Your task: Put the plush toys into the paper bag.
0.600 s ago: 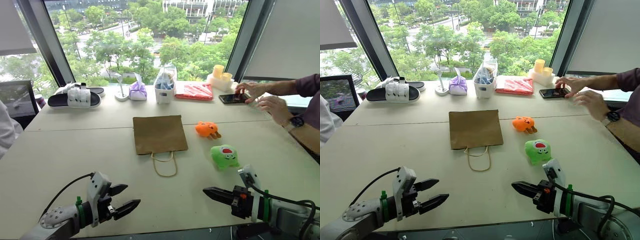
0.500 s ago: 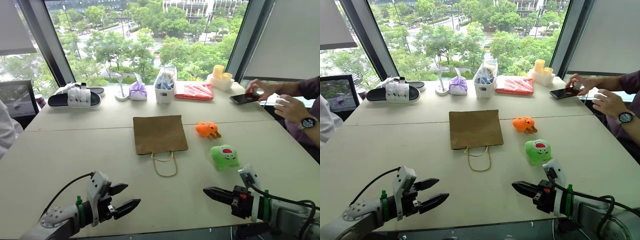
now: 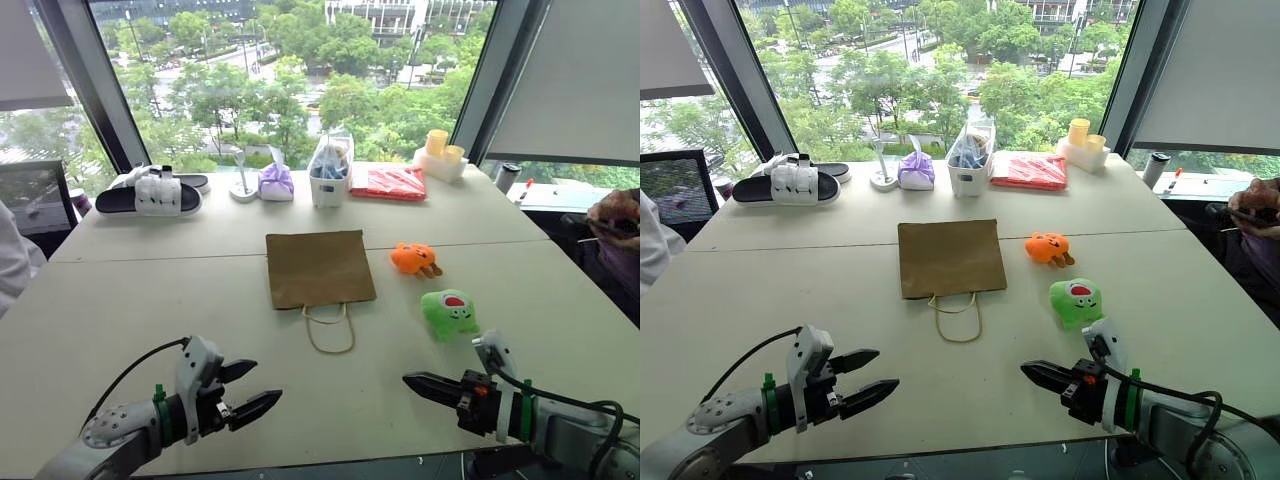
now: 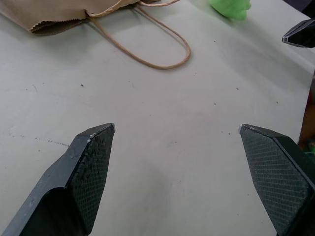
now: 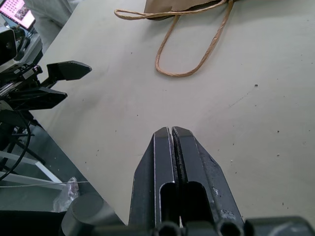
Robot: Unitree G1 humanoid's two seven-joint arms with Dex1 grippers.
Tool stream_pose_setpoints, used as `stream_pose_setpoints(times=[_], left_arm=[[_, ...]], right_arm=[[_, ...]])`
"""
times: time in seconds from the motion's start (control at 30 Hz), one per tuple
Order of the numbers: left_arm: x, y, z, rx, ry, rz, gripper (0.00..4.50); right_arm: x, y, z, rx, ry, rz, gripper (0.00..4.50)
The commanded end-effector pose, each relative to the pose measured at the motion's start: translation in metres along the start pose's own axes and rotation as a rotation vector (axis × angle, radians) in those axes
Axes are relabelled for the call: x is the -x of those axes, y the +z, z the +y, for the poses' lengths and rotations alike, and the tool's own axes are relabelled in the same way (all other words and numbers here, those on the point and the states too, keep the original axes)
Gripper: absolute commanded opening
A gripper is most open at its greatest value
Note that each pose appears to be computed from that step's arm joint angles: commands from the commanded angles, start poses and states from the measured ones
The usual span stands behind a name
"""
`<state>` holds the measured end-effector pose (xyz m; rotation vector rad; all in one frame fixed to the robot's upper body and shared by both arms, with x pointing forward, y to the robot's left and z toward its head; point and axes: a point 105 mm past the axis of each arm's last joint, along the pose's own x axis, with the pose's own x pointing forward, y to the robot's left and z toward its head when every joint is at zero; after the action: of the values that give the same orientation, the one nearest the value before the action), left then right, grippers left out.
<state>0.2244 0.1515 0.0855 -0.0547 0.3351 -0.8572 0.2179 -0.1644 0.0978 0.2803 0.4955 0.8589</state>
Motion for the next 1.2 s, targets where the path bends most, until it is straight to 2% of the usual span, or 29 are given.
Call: stream_pose_setpoints(times=[0.03, 0.17, 0.27, 0.43, 0.6, 0.7, 0.73, 0.93, 1.0, 1.07, 1.2], left_arm=[[-0.002, 0.016, 0.011, -0.138, 0.041, -0.030, 4.14], [-0.020, 0.039, 0.018, -0.309, -0.005, -0.062, 4.14], [-0.032, 0.040, 0.016, -0.490, -0.075, -0.021, 4.14], [-0.083, 0.050, 0.011, -0.683, -0.259, -0.049, 4.14], [-0.117, 0.062, 0.009, -0.712, -0.310, -0.122, 4.14], [-0.124, 0.061, 0.006, -0.736, -0.360, -0.131, 3.28], [-0.125, 0.062, 0.006, -0.744, -0.368, -0.132, 2.67], [-0.129, 0.072, 0.012, -0.767, -0.367, -0.141, 0.03], [-0.133, 0.087, 0.019, -0.748, -0.316, -0.168, 0.03], [-0.135, 0.111, 0.019, -0.650, -0.299, -0.228, 0.03], [-0.133, 0.146, 0.011, -0.487, -0.354, -0.297, 0.03]], right_arm=[[-0.001, 0.007, 0.001, 0.023, 0.004, -0.026, 0.00], [-0.003, 0.009, -0.001, 0.027, 0.006, -0.026, 0.00], [-0.005, 0.009, -0.001, 0.032, 0.011, -0.020, 0.00], [-0.010, 0.014, -0.002, 0.048, -0.001, -0.046, 0.00], [-0.013, 0.011, 0.003, 0.043, -0.015, -0.072, 0.00], [-0.014, 0.008, 0.007, 0.041, -0.029, -0.083, 0.00], [-0.014, 0.008, 0.008, 0.040, -0.032, -0.086, 0.00], [-0.016, 0.010, 0.011, 0.050, -0.050, -0.115, 0.00], [-0.021, 0.017, 0.011, 0.079, -0.051, -0.136, 0.00], [-0.031, 0.028, 0.013, 0.113, -0.044, -0.169, 0.00], [-0.053, 0.049, 0.013, 0.181, -0.051, -0.222, 0.00]])
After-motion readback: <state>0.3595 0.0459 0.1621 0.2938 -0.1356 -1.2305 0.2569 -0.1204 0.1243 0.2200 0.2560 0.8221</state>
